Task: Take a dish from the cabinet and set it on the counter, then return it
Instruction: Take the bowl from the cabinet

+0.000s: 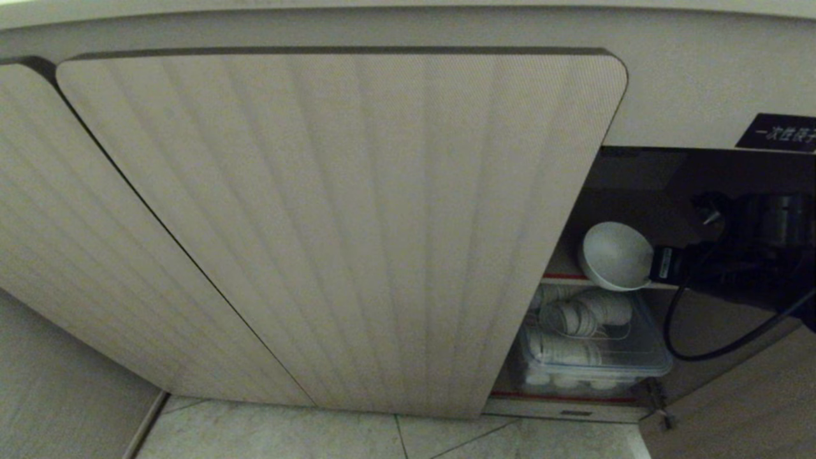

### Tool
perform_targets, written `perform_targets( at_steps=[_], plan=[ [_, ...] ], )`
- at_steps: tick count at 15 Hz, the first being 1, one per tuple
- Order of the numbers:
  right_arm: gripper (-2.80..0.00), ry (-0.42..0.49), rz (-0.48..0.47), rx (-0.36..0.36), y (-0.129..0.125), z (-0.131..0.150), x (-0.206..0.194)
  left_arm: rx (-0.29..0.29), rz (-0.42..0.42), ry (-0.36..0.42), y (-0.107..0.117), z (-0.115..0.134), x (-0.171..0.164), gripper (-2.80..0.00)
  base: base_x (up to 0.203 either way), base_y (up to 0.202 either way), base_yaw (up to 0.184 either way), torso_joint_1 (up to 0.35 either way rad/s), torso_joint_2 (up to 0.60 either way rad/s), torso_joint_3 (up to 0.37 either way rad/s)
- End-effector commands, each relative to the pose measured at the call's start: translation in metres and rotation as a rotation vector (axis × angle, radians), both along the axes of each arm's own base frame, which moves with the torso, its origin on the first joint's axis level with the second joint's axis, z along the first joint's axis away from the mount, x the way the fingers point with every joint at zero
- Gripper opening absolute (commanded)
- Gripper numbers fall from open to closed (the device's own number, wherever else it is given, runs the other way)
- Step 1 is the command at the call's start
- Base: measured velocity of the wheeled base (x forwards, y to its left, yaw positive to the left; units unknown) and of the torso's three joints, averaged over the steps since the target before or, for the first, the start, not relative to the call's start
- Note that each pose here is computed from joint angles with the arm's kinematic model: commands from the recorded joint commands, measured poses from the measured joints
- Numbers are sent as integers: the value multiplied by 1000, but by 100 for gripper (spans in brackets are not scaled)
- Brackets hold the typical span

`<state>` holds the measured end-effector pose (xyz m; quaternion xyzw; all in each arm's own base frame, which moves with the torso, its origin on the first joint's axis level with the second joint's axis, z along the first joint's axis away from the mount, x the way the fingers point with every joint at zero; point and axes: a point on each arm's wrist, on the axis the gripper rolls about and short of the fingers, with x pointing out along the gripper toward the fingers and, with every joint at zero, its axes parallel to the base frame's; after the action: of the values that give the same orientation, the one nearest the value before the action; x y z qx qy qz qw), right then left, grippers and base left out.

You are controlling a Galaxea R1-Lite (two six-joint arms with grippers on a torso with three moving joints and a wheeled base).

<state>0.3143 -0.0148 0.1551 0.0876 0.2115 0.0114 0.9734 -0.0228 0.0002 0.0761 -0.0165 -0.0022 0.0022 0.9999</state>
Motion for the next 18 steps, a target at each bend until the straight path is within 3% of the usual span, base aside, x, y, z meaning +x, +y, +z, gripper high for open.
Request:
perform_targets(
  at_steps=[1,6,18],
  plan=[
    [-280,-17,1,3,0,4,-1,-1,0,-1,0,0,0,-280,0,0,0,0,0,0],
    [-280,-30,-34,84,0,12,-3,-1,0,-1,0,0,0,-280,0,0,0,0,0,0],
    [-280,28,-53,129,1,11,-11,-1,0,-2,0,0,0,-280,0,0,0,0,0,0]
  ],
)
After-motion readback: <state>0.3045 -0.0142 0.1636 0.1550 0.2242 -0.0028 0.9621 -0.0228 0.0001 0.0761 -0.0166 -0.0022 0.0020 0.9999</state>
